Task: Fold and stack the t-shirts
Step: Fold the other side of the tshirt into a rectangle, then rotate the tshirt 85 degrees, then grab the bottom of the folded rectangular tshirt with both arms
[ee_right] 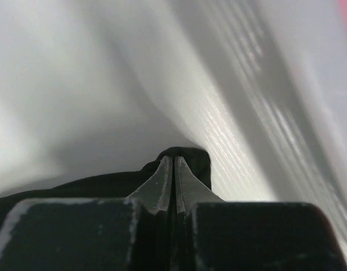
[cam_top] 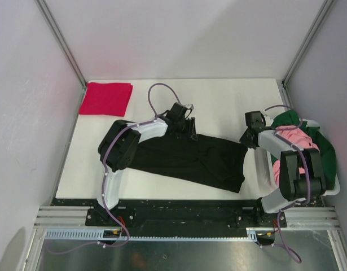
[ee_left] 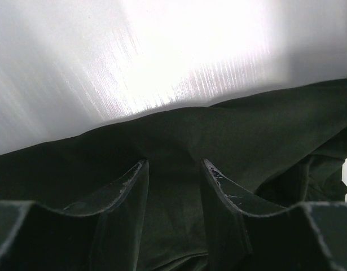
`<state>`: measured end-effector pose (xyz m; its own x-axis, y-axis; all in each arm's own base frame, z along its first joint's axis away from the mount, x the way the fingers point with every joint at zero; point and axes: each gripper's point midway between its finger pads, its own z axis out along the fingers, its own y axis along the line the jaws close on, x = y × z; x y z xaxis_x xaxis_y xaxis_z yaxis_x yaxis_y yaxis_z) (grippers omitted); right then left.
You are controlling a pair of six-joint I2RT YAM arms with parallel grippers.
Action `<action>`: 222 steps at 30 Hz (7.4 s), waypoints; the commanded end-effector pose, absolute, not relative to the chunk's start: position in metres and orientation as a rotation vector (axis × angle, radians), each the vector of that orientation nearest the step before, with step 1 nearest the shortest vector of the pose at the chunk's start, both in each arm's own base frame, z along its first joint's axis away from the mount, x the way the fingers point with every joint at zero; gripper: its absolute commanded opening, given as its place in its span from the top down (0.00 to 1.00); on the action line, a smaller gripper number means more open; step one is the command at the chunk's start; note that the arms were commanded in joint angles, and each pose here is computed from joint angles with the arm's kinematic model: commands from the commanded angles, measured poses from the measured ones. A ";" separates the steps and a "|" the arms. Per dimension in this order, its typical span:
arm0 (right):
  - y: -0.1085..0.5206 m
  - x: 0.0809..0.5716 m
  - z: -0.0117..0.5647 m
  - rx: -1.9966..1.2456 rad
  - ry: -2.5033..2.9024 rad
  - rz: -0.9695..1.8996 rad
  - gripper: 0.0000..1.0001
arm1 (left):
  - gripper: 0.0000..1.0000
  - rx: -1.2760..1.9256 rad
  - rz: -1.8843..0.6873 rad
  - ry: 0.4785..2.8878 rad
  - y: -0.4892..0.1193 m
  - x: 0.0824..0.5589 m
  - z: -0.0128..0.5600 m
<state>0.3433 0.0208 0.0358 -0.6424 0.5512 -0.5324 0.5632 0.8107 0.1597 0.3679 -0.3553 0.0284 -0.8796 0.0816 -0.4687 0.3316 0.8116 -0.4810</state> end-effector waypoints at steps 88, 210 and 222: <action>0.090 0.465 0.021 1.109 2.337 0.522 0.62 | 0.46 0.272 -0.716 2.410 -0.248 0.319 0.128; 0.103 0.511 0.189 0.549 2.268 0.373 0.31 | 0.60 0.676 -0.870 2.602 -0.400 0.238 0.099; 0.128 0.337 0.116 0.522 2.497 0.473 0.46 | 0.70 0.829 -0.687 2.775 -0.355 0.179 0.025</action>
